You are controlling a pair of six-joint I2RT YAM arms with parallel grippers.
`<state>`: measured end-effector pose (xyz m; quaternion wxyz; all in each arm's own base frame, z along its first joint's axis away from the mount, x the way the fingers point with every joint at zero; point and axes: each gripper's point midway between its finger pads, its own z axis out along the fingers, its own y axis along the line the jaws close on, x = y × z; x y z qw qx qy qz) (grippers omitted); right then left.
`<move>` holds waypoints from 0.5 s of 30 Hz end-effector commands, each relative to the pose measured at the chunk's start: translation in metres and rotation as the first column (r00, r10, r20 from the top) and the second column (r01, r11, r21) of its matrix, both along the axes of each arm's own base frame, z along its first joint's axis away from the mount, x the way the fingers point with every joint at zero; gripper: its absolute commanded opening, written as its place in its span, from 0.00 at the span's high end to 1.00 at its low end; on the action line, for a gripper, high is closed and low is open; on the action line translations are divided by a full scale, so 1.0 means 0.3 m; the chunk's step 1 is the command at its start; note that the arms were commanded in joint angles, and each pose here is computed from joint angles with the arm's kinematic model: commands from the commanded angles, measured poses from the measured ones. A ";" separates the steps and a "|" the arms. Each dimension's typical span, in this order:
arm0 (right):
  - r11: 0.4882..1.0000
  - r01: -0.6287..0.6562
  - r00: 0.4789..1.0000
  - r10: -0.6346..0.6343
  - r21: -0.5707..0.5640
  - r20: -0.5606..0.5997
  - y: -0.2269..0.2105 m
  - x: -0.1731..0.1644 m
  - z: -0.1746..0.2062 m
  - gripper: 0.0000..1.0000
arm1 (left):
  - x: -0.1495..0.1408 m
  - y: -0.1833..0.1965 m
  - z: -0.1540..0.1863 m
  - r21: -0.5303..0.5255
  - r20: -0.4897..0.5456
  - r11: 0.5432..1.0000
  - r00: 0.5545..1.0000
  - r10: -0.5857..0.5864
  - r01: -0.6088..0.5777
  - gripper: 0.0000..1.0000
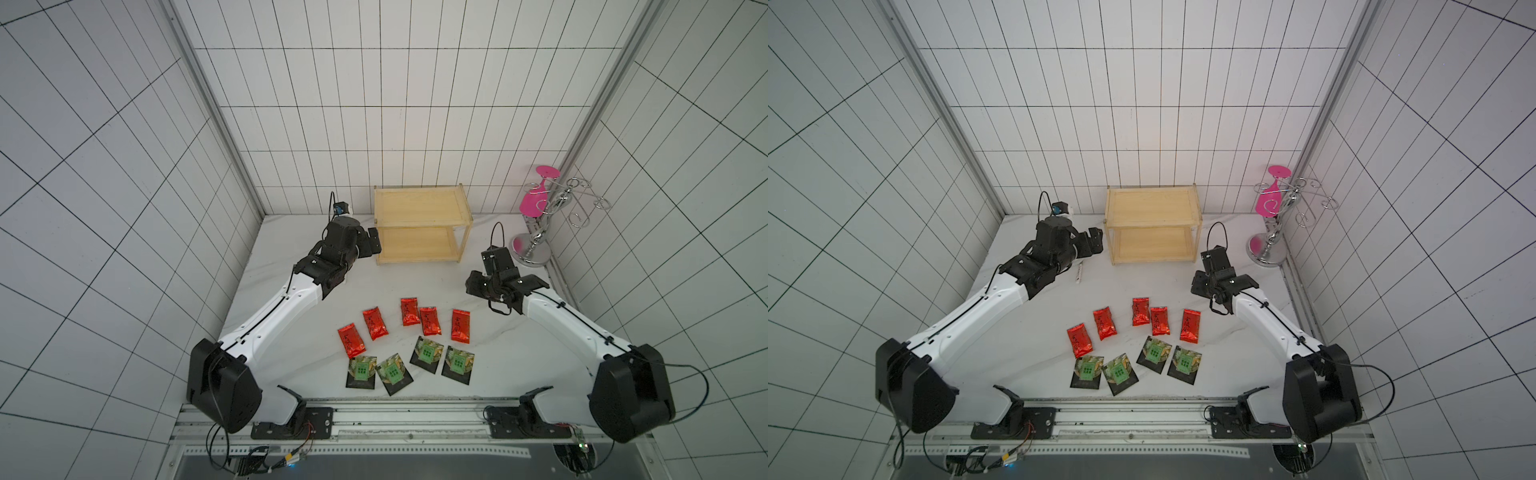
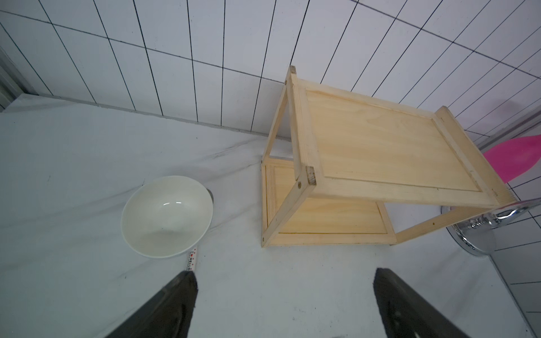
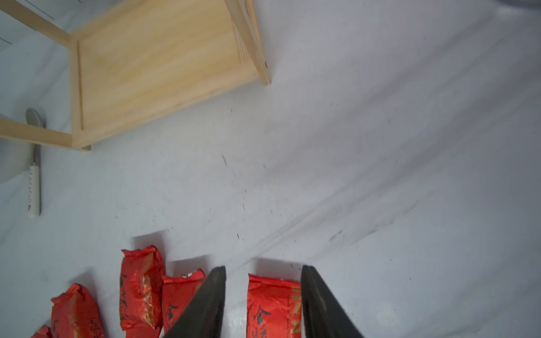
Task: Place the tea bags on the shelf by color
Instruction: Pick up the tea bag from the center of the board.
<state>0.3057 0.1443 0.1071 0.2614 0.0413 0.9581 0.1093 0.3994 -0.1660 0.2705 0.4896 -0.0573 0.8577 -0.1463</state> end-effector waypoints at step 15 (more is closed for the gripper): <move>0.997 -0.071 0.971 0.059 -0.041 -0.232 0.050 -0.211 -0.242 0.25 | -0.074 0.056 -0.177 0.048 -0.201 0.995 0.975 0.095 -0.087 0.02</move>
